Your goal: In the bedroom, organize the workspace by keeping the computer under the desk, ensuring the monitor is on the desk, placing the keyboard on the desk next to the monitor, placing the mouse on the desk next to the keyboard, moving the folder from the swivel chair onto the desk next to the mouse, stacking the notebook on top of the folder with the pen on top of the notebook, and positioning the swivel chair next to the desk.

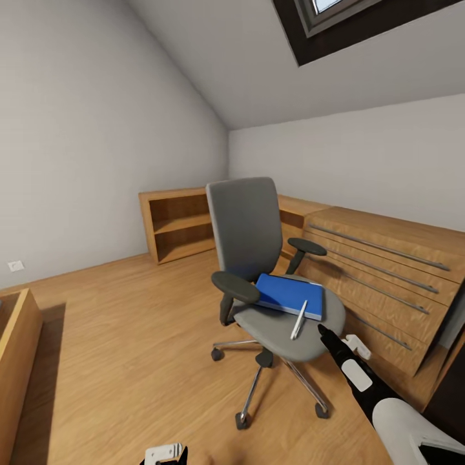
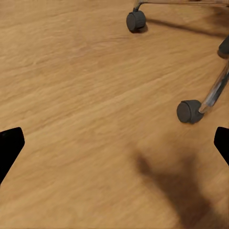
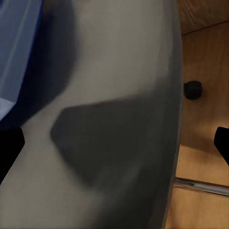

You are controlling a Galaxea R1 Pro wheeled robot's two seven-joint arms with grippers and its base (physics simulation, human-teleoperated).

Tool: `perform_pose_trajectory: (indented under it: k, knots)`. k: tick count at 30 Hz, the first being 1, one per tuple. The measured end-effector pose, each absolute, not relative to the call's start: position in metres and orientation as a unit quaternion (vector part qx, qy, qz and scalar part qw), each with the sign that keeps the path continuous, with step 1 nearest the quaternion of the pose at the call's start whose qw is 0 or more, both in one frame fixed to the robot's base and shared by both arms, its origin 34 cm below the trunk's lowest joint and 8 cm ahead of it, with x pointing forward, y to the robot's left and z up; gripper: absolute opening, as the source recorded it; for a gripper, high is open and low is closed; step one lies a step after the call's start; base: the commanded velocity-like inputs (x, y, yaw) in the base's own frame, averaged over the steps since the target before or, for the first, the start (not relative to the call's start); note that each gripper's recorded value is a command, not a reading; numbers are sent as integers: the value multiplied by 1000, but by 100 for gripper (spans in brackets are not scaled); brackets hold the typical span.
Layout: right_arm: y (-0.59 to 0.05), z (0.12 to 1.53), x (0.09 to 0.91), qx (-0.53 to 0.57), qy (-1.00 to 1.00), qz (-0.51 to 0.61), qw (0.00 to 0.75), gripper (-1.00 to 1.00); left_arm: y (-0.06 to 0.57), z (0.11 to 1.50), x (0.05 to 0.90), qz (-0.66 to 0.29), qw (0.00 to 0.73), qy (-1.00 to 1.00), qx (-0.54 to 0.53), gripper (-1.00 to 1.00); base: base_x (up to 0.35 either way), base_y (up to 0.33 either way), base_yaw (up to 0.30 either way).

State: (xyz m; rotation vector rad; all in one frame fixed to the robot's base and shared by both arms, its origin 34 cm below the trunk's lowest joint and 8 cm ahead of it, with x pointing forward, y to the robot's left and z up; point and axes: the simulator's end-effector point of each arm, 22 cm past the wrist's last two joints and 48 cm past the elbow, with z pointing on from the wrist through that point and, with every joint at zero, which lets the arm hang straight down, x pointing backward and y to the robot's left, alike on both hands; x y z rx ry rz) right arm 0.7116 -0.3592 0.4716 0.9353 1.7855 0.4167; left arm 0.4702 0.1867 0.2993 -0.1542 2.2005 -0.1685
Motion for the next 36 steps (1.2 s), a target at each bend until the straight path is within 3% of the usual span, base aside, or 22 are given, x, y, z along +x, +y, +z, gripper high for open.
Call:
perform_pose_trajectory:
  k: [17, 36]
  knots:
    - [-361, 473, 712, 391, 742, 173, 517, 100, 186, 299, 470, -68, 448, 889, -63, 100, 3, 43, 0]
    - [-360, 467, 709, 391, 746, 170, 512, 100, 186, 299, 470, -69, 448, 889, -62, 100, -154, -109, 0]
